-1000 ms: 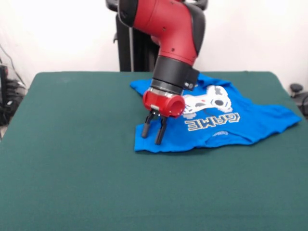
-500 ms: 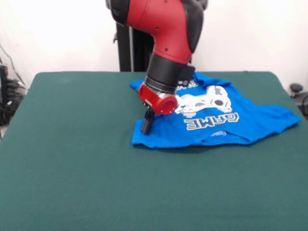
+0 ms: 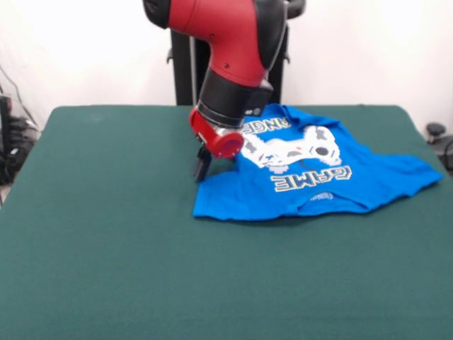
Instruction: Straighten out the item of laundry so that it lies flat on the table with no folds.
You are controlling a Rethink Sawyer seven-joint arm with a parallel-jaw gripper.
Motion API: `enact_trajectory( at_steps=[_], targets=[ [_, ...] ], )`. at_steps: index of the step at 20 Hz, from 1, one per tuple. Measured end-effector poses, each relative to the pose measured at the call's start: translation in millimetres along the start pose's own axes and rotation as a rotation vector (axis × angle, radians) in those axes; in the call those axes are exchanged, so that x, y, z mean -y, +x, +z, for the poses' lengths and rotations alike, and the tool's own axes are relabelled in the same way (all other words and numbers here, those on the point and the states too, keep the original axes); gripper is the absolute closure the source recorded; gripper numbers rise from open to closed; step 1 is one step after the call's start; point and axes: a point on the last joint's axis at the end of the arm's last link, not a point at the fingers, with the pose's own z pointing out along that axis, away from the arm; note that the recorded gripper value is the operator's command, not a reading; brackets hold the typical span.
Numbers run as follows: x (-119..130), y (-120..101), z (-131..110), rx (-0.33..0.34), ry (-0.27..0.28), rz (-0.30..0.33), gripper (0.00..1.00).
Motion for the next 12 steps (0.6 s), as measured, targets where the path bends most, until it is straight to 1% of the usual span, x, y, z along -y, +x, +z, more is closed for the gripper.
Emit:
enact_trajectory(
  at_steps=[4, 8, 9, 12],
  targets=[
    [7.8, -5.0, 8.3, -0.001, 0.002, -0.033, 1.00],
    [10.4, -9.0, 15.3, -0.021, -0.020, -0.048, 1.00],
    [9.6, -10.6, 15.3, -0.025, -0.032, -0.061, 0.00],
    [10.2, -11.5, 15.1, -0.025, -0.034, -0.068, 0.00]
  ],
)
